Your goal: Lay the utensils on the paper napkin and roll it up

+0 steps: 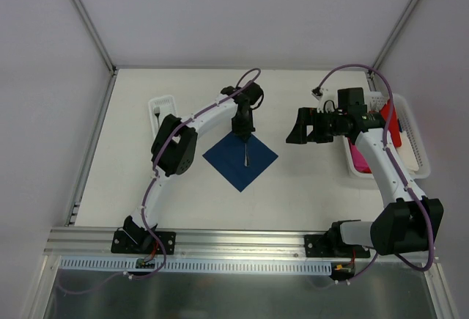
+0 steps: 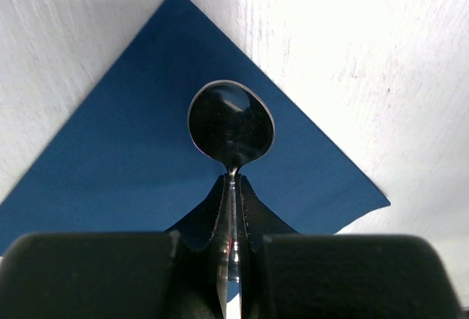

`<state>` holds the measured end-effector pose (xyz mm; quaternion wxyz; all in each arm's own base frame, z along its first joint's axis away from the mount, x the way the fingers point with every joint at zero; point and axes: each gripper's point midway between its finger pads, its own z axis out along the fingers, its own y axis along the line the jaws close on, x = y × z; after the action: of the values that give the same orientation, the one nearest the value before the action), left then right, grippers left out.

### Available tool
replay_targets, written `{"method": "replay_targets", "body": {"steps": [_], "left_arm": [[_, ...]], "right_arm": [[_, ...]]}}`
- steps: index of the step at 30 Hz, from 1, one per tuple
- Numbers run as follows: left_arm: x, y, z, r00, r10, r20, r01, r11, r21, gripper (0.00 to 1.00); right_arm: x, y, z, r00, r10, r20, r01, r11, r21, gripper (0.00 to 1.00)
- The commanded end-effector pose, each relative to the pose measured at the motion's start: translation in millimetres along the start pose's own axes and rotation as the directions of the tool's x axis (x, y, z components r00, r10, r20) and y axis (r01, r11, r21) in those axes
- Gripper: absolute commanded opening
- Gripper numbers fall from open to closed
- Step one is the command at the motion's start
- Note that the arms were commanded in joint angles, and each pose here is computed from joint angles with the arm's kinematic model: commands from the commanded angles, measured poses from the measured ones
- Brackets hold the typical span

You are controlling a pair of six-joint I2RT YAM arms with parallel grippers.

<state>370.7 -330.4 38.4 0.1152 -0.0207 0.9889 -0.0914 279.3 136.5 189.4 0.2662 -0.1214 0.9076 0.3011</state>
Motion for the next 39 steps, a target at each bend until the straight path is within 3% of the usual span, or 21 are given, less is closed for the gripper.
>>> {"method": "replay_targets", "body": {"steps": [1, 30, 39], "left_arm": [[-11, 3, -6, 1.000, 0.007, 0.005, -0.007, 1.000, 0.003, 0.00], [-12, 10, 13, 0.999, 0.018, -0.036, -0.018, 1.000, -0.004, 0.02], [-10, 11, 19, 0.998, 0.007, -0.055, -0.007, 1.000, 0.000, 0.13]], "right_arm": [[1, 3, -1, 1.000, 0.011, -0.001, -0.011, 1.000, -0.026, 0.99], [1, 1, 3, 0.999, 0.050, -0.006, -0.050, 0.997, -0.053, 0.99], [1, -1, 3, 0.998, 0.063, -0.006, -0.063, 0.997, -0.054, 0.99]]}}
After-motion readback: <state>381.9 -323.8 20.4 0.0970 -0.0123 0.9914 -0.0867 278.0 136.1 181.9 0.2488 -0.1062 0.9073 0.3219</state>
